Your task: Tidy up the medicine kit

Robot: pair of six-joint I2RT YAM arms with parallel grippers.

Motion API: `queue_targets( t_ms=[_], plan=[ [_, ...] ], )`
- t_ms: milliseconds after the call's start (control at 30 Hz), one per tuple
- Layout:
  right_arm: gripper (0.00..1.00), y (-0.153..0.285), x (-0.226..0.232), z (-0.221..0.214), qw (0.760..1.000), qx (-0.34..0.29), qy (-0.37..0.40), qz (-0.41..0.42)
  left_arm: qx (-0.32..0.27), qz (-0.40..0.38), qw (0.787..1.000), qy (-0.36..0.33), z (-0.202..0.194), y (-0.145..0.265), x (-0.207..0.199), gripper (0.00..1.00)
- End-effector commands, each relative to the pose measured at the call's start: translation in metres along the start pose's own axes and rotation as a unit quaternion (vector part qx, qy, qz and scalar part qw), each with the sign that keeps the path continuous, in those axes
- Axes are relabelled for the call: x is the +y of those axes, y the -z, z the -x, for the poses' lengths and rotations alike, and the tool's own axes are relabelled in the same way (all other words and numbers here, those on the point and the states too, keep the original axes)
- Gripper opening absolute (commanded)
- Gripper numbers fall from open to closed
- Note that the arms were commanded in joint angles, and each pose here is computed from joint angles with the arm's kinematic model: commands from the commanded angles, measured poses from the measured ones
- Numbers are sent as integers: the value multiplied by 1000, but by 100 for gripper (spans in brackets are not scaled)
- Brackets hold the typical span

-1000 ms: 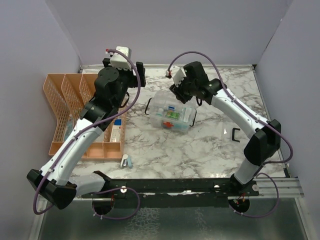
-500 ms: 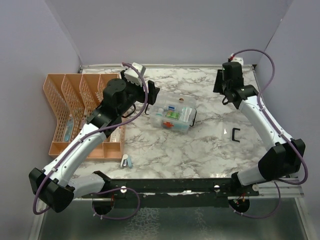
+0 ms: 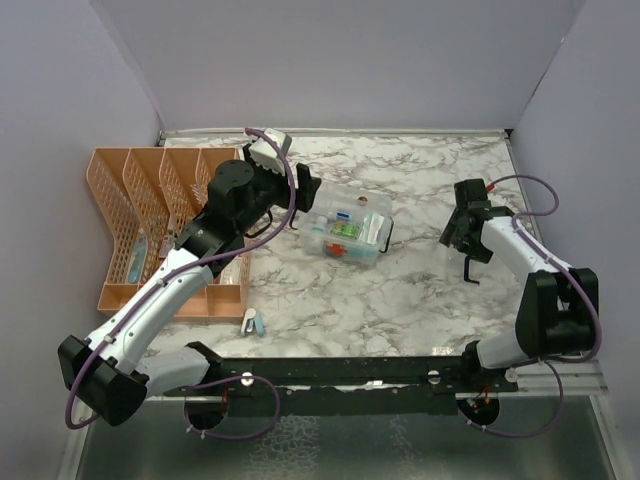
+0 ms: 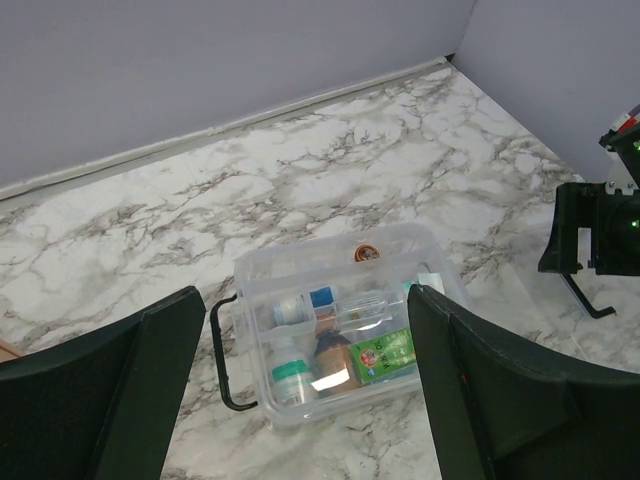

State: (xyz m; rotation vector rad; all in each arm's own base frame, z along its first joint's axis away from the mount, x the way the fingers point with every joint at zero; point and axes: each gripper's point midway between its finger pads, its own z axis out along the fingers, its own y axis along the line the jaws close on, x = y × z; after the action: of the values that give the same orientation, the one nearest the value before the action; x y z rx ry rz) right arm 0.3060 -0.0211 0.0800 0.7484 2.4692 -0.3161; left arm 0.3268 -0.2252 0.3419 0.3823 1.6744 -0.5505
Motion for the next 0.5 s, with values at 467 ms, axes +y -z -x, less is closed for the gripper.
queue_targets(
  t_ms=[467],
  plan=[
    [71, -27, 10, -25, 997, 66, 26, 21, -21, -12, 1000, 0, 13, 1, -9, 86]
  ],
)
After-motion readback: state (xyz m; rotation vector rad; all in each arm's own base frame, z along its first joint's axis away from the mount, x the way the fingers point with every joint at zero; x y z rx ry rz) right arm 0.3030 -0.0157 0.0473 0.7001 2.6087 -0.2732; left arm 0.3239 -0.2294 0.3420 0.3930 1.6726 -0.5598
